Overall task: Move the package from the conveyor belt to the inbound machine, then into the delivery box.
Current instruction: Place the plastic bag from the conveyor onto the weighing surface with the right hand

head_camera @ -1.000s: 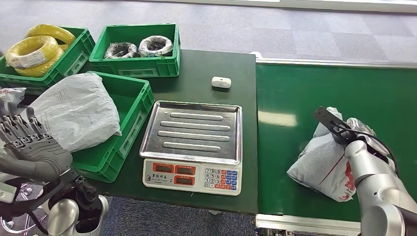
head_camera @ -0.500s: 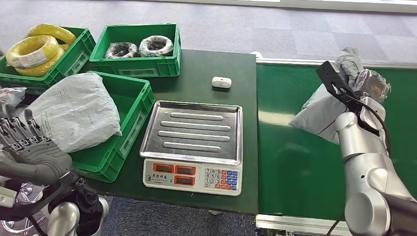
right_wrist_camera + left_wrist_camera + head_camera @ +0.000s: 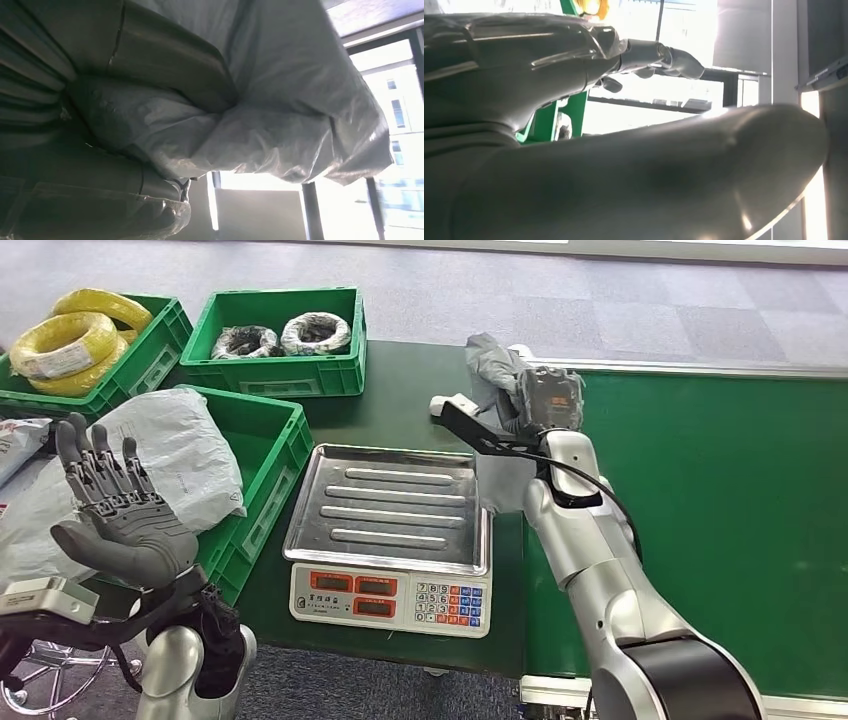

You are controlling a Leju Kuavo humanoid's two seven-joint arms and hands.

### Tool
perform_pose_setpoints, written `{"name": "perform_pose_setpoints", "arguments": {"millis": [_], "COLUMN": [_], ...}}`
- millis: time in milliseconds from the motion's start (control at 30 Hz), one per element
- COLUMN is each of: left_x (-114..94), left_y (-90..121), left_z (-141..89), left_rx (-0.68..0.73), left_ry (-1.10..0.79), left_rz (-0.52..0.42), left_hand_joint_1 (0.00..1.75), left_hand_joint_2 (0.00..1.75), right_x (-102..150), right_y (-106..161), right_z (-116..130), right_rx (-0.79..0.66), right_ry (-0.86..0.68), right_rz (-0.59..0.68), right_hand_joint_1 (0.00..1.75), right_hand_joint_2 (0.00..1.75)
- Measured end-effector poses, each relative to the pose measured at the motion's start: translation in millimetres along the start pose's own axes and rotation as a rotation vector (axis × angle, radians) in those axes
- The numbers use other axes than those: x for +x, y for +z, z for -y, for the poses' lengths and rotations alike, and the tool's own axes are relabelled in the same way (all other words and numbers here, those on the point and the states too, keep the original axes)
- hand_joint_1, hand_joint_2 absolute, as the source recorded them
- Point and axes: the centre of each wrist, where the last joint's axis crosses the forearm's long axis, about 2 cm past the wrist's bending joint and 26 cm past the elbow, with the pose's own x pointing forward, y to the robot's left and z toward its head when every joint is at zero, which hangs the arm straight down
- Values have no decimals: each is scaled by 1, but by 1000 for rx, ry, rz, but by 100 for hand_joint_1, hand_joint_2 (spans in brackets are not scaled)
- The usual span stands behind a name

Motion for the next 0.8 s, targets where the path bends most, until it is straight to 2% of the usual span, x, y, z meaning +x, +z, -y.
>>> {"name": "perform_pose_setpoints", "arguments": {"millis": [533, 800], "left_x": [-2, -1], "left_y": [-4, -7], "left_z": [13, 11], "left_rx": [-12, -26], "left_ry": [28, 40], "left_rz": [4, 17], "left_hand_joint_1": [0, 0], "left_hand_joint_2": [0, 0], "right_x": [88, 119], "right_y": [3, 9], "right_z": [-10, -12], "right_rx": [51, 31], "right_ry": [42, 97], "right_rz": [275, 450], "right_hand_joint_1": [174, 173], "right_hand_joint_2": [175, 175]}}
